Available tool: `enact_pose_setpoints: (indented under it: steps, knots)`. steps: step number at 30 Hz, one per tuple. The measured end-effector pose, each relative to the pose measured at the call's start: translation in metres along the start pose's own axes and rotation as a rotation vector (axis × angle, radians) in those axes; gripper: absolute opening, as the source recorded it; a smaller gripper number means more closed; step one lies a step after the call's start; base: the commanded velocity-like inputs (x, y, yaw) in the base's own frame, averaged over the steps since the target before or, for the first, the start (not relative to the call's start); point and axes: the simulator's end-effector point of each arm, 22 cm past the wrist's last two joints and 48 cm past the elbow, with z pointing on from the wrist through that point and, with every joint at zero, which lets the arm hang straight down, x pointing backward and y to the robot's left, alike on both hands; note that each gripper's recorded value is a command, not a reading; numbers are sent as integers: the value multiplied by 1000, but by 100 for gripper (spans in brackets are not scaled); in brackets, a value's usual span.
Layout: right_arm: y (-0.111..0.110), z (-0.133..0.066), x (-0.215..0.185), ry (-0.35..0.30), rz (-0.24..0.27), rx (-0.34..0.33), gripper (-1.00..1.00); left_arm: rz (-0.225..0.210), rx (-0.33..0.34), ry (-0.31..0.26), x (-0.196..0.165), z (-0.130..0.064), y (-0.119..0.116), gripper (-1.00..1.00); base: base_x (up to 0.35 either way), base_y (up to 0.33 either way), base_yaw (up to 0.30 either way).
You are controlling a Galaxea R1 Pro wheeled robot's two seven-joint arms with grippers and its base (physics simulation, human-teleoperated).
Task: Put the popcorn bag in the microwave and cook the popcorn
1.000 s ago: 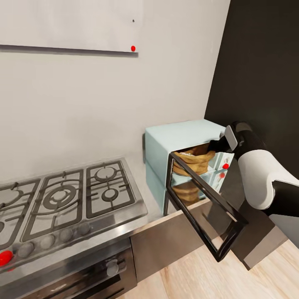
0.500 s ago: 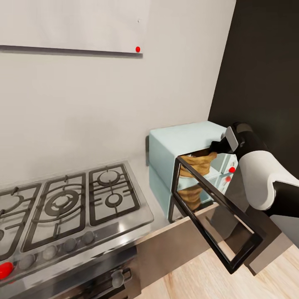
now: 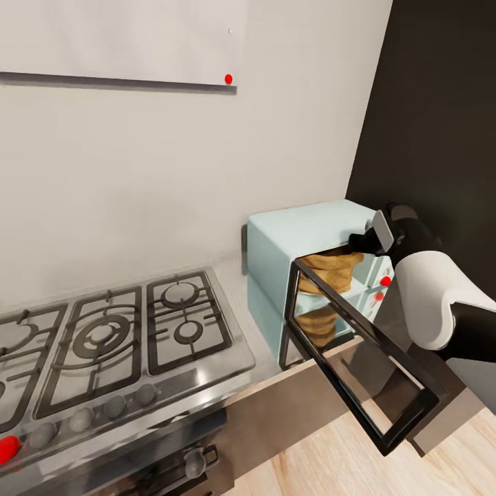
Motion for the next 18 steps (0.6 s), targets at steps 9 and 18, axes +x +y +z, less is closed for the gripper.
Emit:
enact_pose_setpoints:
  steps: [9, 18]
  knots:
    - [0, -6, -11, -17, 21, -22, 100, 15, 5, -1, 0, 0, -3, 100, -137, 0, 0]
    - [17, -28, -41, -105, 38, -123, 100, 18, 6, -1, 0, 0, -4, 100, -333, 0, 0]
